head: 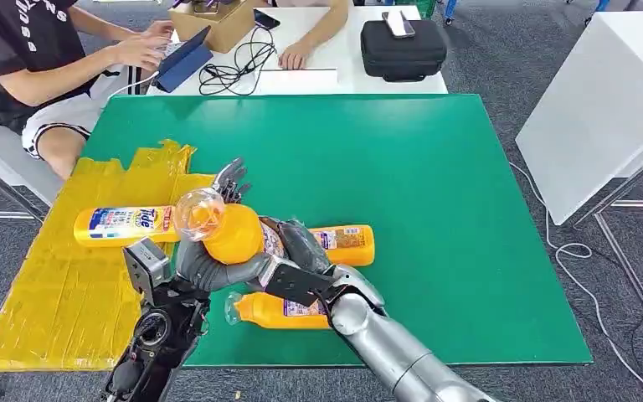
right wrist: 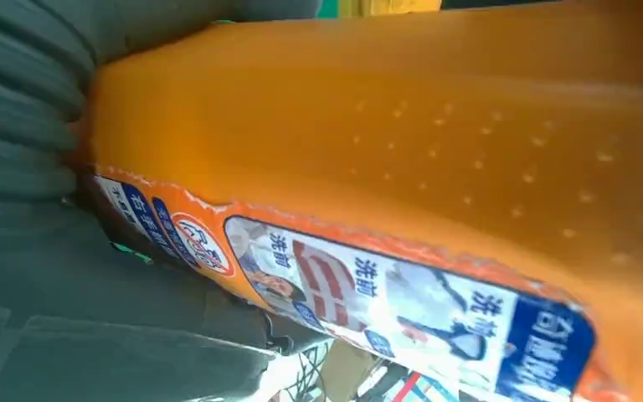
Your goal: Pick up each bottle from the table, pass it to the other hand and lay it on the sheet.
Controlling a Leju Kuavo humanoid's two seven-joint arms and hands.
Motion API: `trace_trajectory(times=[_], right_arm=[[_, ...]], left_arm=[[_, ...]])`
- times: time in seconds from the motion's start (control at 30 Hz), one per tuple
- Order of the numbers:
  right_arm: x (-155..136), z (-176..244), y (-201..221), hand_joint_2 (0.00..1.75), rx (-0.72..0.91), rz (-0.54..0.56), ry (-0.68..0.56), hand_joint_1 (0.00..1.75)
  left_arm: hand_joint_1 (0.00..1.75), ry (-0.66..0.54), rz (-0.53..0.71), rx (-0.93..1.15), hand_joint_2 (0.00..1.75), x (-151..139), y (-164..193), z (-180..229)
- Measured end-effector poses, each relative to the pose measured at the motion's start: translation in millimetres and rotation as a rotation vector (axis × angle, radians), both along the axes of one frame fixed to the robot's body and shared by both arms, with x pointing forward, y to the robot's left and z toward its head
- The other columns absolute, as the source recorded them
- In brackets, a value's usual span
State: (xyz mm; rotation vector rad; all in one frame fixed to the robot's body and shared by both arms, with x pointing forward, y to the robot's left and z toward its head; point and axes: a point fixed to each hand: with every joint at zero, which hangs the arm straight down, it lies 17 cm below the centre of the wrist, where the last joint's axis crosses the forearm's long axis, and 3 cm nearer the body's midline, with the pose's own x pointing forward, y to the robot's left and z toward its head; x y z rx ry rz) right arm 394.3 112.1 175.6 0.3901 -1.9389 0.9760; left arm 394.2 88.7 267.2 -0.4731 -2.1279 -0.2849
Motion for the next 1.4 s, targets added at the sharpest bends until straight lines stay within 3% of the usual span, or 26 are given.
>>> trace_trajectory(times=[0.53,0.57,0.6,0.63,0.67,1.4], right_arm=[[-9.0,-6.0,0.7,1.75,-0.033,0.023,-0.028,1.75],[-9.7,-5.6,0.7,1.75,-0.036,0.024,-0.032,1.75],[-10.0,-4.2,0.8,1.75,-0.039,0.025,-0.037,1.75],[-10.2,-3.0,0.9,1.75,-0.04,0.025,-0.041,1.75],[-10.2,-1.8,0.9,1.75,-0.04,0.024,-0.043,1.75],[-10.1,17.3,-27.3,1.75,0.04,-0.052,-0.083,1.75]], left_arm=[[0.0,0.016,0.001,-0.005,1.75,-5.5,0.9,-7.7],[0.16,0.015,0.001,-0.006,1.75,-5.9,1.0,-7.4],[1.48,0.013,0.001,-0.007,1.75,-6.3,1.1,-6.3],[1.69,0.011,0.002,-0.008,1.75,-6.6,1.3,-5.4],[1.75,0.009,0.002,-0.008,1.75,-6.8,1.4,-4.7],[1.75,-0.009,-0.02,-0.022,1.75,-10.2,-3.9,4.4]])
